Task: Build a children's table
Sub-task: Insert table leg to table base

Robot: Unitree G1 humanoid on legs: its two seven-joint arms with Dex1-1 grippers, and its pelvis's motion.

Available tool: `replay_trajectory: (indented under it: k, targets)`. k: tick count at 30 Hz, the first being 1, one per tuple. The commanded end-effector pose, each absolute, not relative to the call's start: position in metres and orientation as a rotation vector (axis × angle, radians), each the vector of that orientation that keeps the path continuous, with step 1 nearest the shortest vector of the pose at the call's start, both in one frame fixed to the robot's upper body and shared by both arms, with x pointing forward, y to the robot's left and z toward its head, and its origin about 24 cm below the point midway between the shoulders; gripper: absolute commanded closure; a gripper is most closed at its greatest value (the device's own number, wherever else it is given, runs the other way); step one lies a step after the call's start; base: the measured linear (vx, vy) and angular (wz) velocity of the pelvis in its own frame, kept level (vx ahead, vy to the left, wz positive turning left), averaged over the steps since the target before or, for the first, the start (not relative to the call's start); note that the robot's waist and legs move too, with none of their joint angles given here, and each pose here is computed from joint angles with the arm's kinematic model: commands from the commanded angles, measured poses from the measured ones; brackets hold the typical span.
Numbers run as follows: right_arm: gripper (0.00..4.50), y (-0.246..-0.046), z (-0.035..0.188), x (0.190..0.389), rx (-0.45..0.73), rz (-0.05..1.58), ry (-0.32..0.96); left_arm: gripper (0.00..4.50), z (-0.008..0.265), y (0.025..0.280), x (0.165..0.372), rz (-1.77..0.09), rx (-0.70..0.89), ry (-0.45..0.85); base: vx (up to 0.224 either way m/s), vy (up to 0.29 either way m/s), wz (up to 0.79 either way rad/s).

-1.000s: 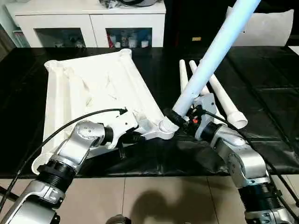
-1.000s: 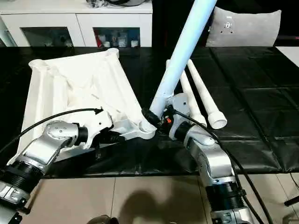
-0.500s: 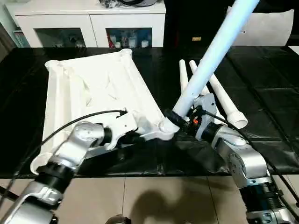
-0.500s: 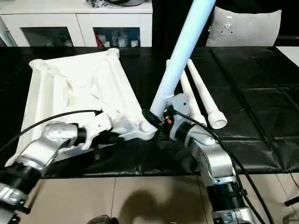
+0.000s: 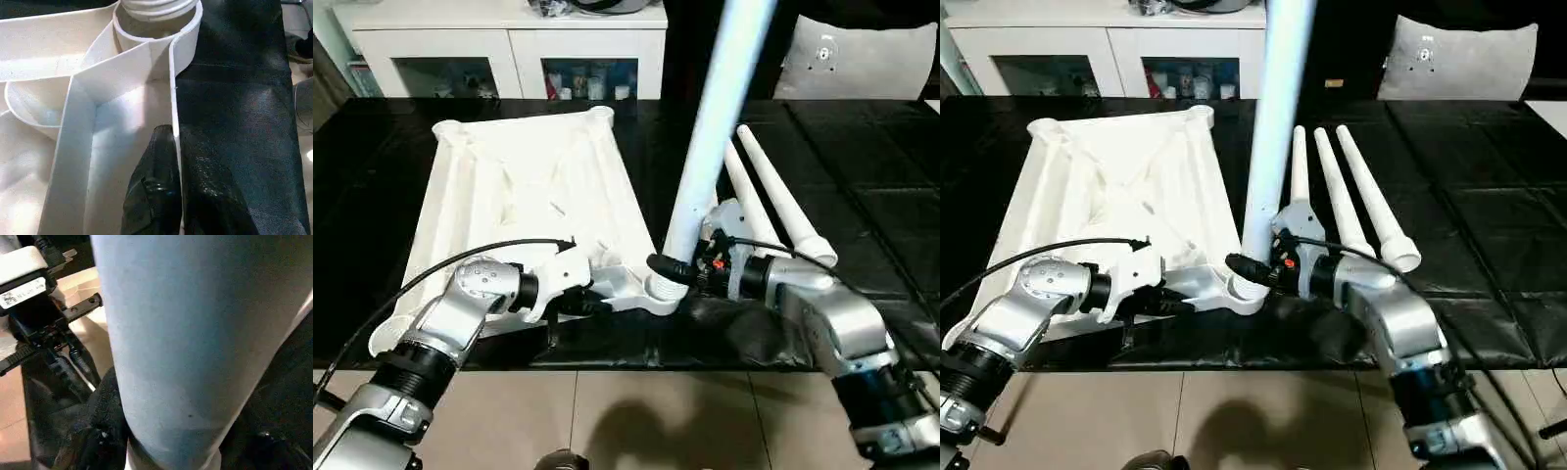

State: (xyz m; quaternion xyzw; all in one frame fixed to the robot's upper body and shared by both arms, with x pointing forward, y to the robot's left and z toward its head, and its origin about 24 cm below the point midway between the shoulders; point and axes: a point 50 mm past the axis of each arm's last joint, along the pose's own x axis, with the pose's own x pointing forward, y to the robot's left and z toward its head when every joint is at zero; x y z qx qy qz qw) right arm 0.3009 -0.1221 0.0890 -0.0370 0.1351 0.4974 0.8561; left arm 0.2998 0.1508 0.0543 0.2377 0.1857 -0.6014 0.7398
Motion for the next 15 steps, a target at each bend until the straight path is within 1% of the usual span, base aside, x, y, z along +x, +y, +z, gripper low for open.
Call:
replay_trajectory:
  k: [1, 4, 9, 15]
  targets:
    - [2.59, -0.122, 0.083, 0.302, -0.065, 1.05, 0.336, 4.5, 0.05, 0.146, 0.294, -1.372, 0.547, 0.418, 0.0, 0.0, 0.0]
    - [2.59, -0.118, 0.082, 0.302, -0.045, 1.071, 0.342, 4.5, 0.05, 0.145, 0.293, -1.386, 0.549, 0.412, 0.0, 0.0, 0.0]
    - [2.59, -0.113, 0.076, 0.305, -0.043, 1.085, 0.363, 4.5, 0.05, 0.14, 0.293, -1.408, 0.564, 0.411, 0.0, 0.0, 0.0]
    - [2.59, -0.115, 0.069, 0.31, -0.07, 1.077, 0.401, 4.5, 0.049, 0.137, 0.292, -1.427, 0.575, 0.409, 0.0, 0.0, 0.0]
